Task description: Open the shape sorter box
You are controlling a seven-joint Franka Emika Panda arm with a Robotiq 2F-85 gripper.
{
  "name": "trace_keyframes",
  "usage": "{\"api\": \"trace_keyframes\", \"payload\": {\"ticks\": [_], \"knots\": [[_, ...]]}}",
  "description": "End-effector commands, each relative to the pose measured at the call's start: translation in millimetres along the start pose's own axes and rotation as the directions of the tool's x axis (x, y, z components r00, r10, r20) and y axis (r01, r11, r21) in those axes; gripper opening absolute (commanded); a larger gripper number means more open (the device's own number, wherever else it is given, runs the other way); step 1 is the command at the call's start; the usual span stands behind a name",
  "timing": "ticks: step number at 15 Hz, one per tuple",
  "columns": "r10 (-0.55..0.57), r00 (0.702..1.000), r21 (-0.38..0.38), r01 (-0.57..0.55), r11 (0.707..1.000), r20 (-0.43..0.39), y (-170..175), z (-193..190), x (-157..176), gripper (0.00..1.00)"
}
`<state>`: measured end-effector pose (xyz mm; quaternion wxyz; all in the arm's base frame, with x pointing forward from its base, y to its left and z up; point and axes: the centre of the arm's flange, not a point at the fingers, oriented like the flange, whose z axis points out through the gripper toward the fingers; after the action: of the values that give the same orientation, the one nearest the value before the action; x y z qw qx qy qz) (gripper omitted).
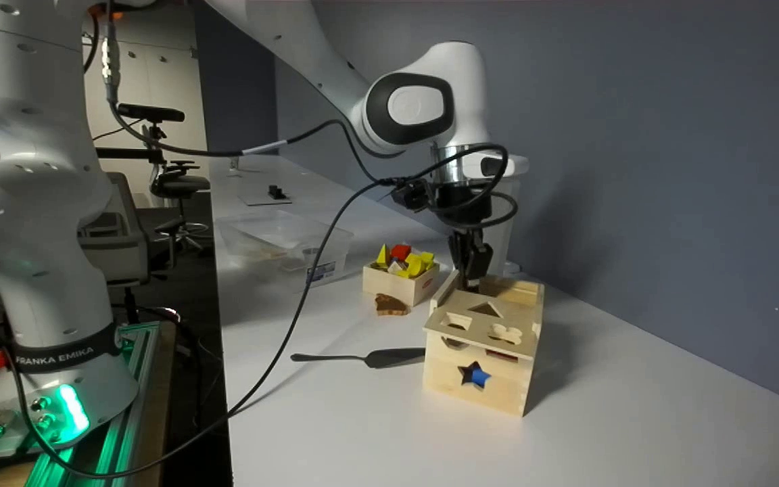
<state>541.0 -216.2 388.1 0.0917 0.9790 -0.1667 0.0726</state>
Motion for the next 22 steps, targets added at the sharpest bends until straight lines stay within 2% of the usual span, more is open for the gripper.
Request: {"api": "trace_keyframes", "payload": {"ticks": [1, 5, 9, 12, 14, 16, 19, 20, 21, 22], "knots": [[-0.139, 0.990, -0.067, 0.137, 0.988, -0.024, 3, -11, 3, 0.01], [-0.198, 0.980, -0.078, 0.196, 0.978, -0.026, 7, -12, 7, 0.01], [-0.179, 0.983, -0.005, 0.179, 0.984, -0.039, 6, -26, 8, 0.01], [-0.118, 0.992, 0.073, 0.121, 0.990, -0.035, 9, -43, 7, 0.01], [-0.013, 0.999, 0.097, 0.010, 0.995, 0.030, 14, -55, 3, 0.01], [0.090, 0.993, 0.114, -0.098, 0.989, 0.071, 22, -68, -8, 0.01], [0.160, 0.981, 0.127, -0.173, 0.977, 0.110, 11, -79, -35, 0.01], [0.160, 0.982, 0.133, -0.172, 0.976, 0.096, 5, -82, -44, 0.26], [0.137, 0.988, 0.142, -0.146, 0.979, 0.075, -4, -88, -53, 0.27], [0.122, 0.991, 0.151, -0.128, 0.980, 0.049, -13, -95, -62, 0.34]]}}
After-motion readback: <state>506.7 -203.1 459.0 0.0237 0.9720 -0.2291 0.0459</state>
